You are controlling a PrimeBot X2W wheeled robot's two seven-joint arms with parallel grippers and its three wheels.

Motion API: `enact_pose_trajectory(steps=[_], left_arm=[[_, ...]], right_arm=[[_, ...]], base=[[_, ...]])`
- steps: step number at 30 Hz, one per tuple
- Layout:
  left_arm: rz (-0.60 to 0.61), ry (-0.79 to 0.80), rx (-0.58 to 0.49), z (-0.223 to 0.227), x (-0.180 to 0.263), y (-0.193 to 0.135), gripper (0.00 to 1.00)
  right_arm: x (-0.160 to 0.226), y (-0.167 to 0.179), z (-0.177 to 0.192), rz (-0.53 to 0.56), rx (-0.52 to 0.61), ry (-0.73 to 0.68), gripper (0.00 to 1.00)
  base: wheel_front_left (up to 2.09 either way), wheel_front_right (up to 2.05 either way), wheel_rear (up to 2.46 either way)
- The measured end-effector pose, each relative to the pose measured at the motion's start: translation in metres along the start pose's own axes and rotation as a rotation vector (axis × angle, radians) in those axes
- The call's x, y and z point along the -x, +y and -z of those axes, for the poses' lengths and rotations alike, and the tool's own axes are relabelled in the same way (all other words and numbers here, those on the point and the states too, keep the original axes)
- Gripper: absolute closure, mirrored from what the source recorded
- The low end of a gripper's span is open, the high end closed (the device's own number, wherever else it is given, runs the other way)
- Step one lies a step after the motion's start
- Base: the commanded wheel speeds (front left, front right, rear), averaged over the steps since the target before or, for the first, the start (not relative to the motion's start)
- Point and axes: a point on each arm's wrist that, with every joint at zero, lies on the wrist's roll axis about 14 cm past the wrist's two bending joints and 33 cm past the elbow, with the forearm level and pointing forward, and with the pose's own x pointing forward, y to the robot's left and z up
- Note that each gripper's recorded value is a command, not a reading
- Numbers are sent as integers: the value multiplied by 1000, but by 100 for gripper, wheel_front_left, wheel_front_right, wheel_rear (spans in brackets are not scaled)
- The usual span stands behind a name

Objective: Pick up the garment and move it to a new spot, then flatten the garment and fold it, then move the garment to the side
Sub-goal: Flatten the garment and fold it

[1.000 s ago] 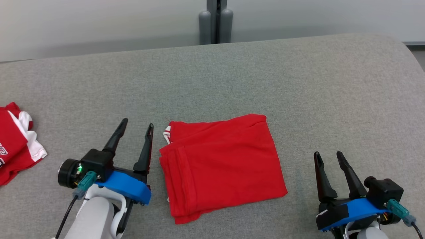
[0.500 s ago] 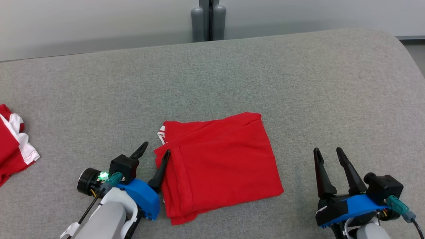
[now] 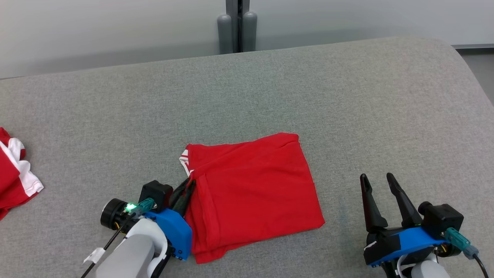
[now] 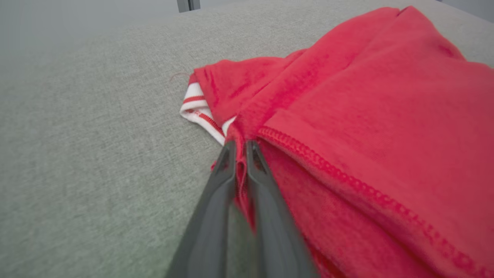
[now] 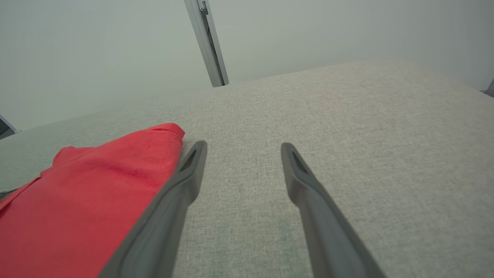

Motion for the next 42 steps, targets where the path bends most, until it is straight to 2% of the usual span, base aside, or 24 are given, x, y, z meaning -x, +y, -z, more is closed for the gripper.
enact_pose_trajectory(steps=[1,6,14,18,19,20,21,27,33,42], left_arm=[[2,2,1,0,-1,0,100],[11,-29,6,-14,-5,-1,100],[-8,-166,5,-61,-5,10,100],[-20,-163,2,-60,-4,13,100],[-22,-161,-1,-59,-4,13,97],[-27,-162,1,-59,-3,14,18],[-34,-165,5,-60,-2,15,0],[-67,-231,12,-74,7,20,0],[-160,-366,44,-95,40,33,0],[-360,-500,26,-102,107,56,0]], right_arm=[[0,0,0,0,0,0,0],[1,0,-1,1,1,-4,0],[0,1,-3,-4,0,-10,0],[1,2,-4,-7,-3,-13,0],[1,2,-5,-6,-4,-15,0],[1,2,-5,-4,-6,-16,0],[2,1,-6,-3,-7,-18,0],[3,2,-10,-4,-10,-31,0],[4,11,-16,-30,-12,-49,0],[7,25,-20,-72,-15,-63,0]], base=[[0,0,0],[0,0,0],[0,0,0],[0,0,0],[0,0,0],[0,0,0],[0,0,0],[0,0,0],[0,0,0],[0,0,0]])
